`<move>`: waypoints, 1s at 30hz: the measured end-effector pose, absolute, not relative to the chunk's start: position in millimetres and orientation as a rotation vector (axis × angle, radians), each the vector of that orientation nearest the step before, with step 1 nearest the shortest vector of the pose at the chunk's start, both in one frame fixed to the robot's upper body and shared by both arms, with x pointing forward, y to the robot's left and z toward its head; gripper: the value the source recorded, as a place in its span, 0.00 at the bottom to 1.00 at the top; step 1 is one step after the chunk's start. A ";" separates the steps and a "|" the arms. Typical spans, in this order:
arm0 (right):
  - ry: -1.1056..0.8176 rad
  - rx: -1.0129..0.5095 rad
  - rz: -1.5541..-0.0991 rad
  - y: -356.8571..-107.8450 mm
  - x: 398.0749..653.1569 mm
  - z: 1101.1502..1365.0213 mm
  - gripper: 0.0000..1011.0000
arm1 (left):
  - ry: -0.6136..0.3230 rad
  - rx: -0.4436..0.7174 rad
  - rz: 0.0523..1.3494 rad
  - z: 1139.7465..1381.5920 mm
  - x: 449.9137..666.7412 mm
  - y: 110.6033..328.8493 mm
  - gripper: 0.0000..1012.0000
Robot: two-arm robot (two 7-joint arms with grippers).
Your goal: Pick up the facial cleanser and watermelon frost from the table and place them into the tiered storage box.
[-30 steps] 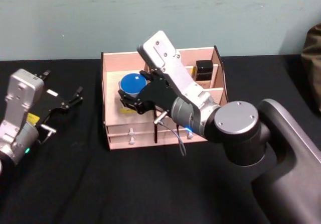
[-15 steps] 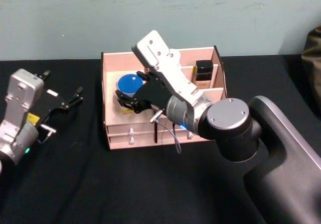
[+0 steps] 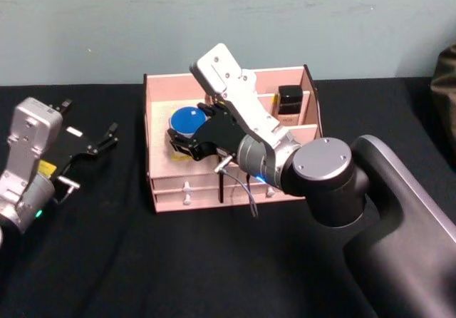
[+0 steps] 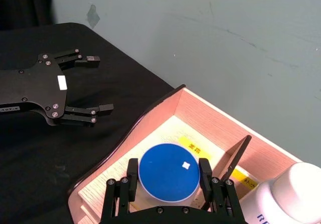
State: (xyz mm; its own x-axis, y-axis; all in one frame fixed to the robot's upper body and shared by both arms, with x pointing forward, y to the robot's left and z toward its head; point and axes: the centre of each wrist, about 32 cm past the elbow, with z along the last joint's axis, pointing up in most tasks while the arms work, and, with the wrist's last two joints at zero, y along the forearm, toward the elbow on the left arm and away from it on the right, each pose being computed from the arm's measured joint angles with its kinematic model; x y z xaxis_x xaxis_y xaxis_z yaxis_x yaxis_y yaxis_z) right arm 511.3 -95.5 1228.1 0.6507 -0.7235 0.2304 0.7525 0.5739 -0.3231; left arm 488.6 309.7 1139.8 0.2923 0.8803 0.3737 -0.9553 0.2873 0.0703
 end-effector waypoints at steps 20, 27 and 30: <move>-0.082 -0.400 -0.868 -97.7 510.0 1228.5 0.99 | -0.285 0.304 1.248 1139.8 488.6 309.7 0.99; -0.164 -0.322 -0.890 -107.2 498.9 1235.2 0.99 | -0.285 0.304 1.248 1139.8 488.6 309.7 0.99; -0.207 -0.298 -0.899 -111.3 493.7 1237.6 0.99 | -0.285 0.304 1.248 1139.8 488.6 309.7 0.99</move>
